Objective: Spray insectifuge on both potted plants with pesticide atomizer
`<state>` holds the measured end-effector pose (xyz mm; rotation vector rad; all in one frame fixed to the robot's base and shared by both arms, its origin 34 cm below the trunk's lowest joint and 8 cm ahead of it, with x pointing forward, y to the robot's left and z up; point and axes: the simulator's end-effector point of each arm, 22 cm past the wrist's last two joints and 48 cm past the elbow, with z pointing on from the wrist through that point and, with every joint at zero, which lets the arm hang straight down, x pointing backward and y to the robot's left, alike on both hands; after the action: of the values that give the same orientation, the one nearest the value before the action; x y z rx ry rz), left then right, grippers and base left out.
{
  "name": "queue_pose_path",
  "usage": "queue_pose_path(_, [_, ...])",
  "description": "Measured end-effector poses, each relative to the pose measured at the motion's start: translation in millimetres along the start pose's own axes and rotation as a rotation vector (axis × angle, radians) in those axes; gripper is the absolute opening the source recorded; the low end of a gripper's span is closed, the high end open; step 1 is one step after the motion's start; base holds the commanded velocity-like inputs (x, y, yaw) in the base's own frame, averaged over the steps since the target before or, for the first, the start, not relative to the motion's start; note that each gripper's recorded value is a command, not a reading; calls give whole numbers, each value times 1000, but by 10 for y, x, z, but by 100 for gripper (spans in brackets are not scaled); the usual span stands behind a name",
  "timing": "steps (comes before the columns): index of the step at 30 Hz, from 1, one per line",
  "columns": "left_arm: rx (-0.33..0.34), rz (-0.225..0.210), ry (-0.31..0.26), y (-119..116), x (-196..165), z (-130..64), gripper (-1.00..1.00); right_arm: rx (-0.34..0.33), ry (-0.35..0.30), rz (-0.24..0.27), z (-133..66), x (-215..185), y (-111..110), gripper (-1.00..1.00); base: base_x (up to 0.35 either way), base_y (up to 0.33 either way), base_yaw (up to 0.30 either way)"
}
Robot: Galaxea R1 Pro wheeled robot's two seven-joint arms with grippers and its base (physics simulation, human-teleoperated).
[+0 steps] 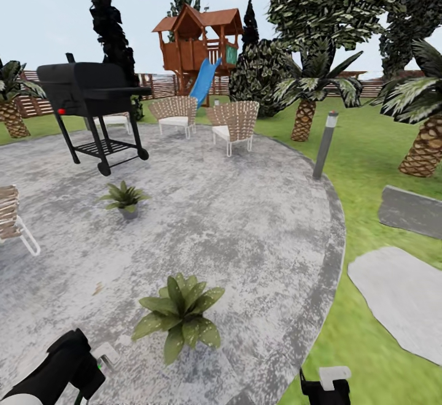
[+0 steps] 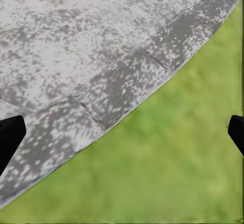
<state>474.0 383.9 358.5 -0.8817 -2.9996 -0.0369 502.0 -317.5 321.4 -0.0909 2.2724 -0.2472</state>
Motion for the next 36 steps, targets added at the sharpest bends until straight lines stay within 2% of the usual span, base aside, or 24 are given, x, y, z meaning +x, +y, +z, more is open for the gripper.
queue_pose_path(8, [6, 1, -8, -40, -39, 0, -100, 0, -1, 0, -1, -5, -1, 100, -33, 42, -39])
queue_pose_path(19, [45, 19, -29, -324, -223, 52, -100, 0, -1, 0, -1, -6, -2, 100, 0, 0, -247])
queue_pose_path(24, [27, 18, -22, -299, -200, 76, -100, 0, -1, 0, -1, -5, -2, 100, 0, 0, -242])
queue_pose_path(29, [22, 17, -18, -297, -186, 89, -100, -6, -2, -2, -1, -9, 18, 100, 0, 0, -42])
queue_pose_path(31, [32, 17, -1, -354, -130, 143, -100, -8, -3, -2, 0, -11, 19, 100, 0, 0, -2])
queue_pose_path(34, [-1, 8, 64, -352, 135, 321, -100, -9, -2, -2, 0, -8, 20, 100, 0, 0, 0])
queue_pose_path(36, [-6, 1, 78, -366, 202, 369, -100, -9, -2, -2, 0, -9, 19, 100, 0, 0, 0])
